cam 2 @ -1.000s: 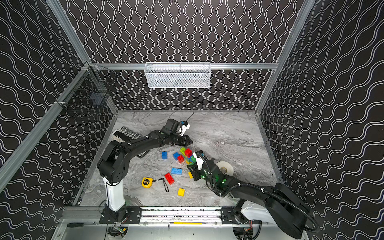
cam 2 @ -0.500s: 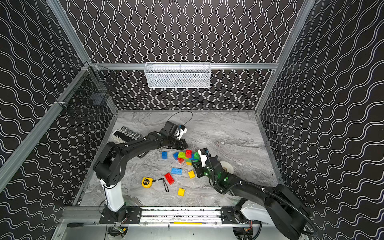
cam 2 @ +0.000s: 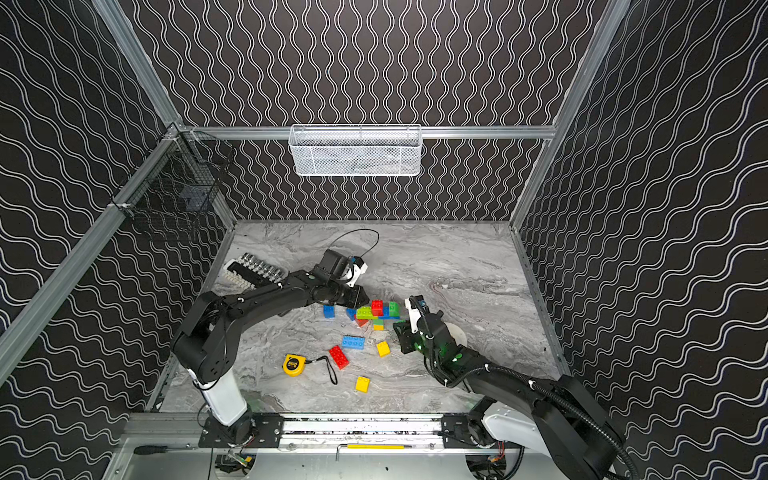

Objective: Assemble a fork with lego
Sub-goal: Adjust the lego brick at the center of the board.

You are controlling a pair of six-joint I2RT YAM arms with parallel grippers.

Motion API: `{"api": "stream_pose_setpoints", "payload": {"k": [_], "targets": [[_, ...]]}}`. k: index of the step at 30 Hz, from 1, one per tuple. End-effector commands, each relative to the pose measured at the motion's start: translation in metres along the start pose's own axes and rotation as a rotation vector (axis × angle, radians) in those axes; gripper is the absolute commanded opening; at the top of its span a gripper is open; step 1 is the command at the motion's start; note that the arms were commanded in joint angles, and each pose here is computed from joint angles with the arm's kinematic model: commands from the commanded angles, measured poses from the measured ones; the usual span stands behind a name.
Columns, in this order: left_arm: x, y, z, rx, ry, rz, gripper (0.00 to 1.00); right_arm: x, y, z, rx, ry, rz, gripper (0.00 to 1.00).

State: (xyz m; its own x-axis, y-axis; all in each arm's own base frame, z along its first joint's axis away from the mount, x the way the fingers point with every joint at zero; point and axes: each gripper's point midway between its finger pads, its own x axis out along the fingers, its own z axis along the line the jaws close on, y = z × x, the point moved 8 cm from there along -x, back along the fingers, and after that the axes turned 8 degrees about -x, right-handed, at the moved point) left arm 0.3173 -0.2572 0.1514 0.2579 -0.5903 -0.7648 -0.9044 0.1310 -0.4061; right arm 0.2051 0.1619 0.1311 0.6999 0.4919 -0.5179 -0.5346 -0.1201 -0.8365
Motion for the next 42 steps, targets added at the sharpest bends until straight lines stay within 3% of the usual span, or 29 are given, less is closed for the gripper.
{"api": "stream_pose_setpoints", "payload": {"k": [1, 21, 42], "targets": [[-0.003, 0.003, -0.001, -0.001, 0.015, -0.011, 0.21, 0.000, 0.001, -0.005, 0.008, 0.027, 0.002, 0.00], [-0.022, 0.035, -0.011, -0.004, 0.007, -0.011, 0.21, 0.026, -0.038, -0.010, -0.017, -0.032, -0.058, 0.00], [-0.032, 0.073, -0.036, -0.024, 0.079, -0.050, 0.21, 0.039, -0.046, -0.018, -0.142, -0.197, -0.059, 0.00]]}}
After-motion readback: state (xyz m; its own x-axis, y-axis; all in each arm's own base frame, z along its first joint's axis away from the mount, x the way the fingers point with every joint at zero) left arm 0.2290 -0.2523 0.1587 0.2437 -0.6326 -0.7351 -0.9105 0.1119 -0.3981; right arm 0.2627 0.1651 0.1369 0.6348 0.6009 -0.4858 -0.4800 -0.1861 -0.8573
